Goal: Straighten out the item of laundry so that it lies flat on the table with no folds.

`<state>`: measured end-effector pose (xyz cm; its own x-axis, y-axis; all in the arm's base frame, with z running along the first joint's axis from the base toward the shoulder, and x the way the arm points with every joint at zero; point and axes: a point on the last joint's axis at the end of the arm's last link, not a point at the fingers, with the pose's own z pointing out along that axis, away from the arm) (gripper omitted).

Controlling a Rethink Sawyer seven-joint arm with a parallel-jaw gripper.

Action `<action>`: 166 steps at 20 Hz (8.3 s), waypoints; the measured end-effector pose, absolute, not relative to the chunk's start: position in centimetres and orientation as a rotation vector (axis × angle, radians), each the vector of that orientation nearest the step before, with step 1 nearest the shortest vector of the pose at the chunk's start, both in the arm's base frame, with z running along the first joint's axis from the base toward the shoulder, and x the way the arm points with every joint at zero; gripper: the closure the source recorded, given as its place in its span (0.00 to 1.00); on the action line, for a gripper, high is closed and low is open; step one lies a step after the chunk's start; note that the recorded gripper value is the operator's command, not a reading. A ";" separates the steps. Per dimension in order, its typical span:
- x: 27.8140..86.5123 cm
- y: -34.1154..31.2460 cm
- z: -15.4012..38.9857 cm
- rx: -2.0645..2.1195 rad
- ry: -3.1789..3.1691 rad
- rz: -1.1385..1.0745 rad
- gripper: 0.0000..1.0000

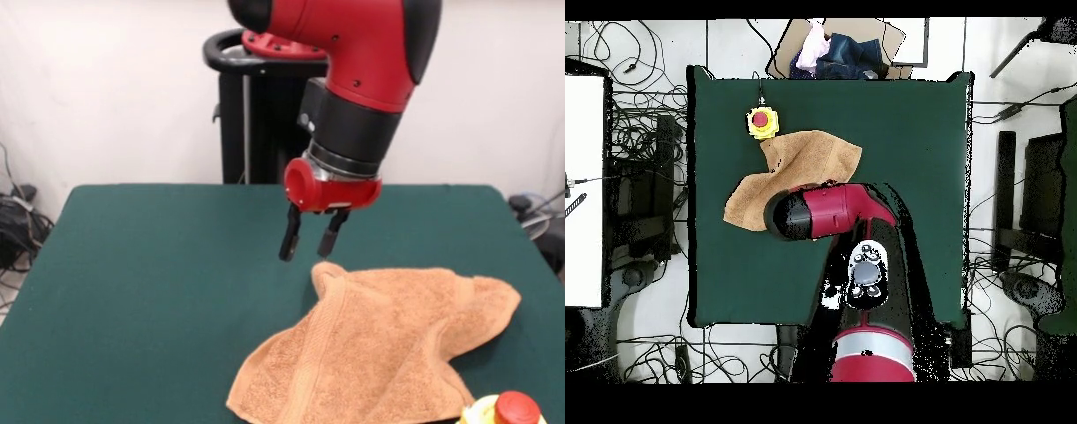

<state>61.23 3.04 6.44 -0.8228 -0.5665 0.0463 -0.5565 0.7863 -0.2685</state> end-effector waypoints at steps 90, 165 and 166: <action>58.6 6.0 -4.8 -0.725 2.984 -0.412 1.00; 56.3 -11.0 -0.8 -0.698 2.938 -0.560 1.00; 56.3 -11.0 -0.9 -0.697 2.938 -0.559 1.00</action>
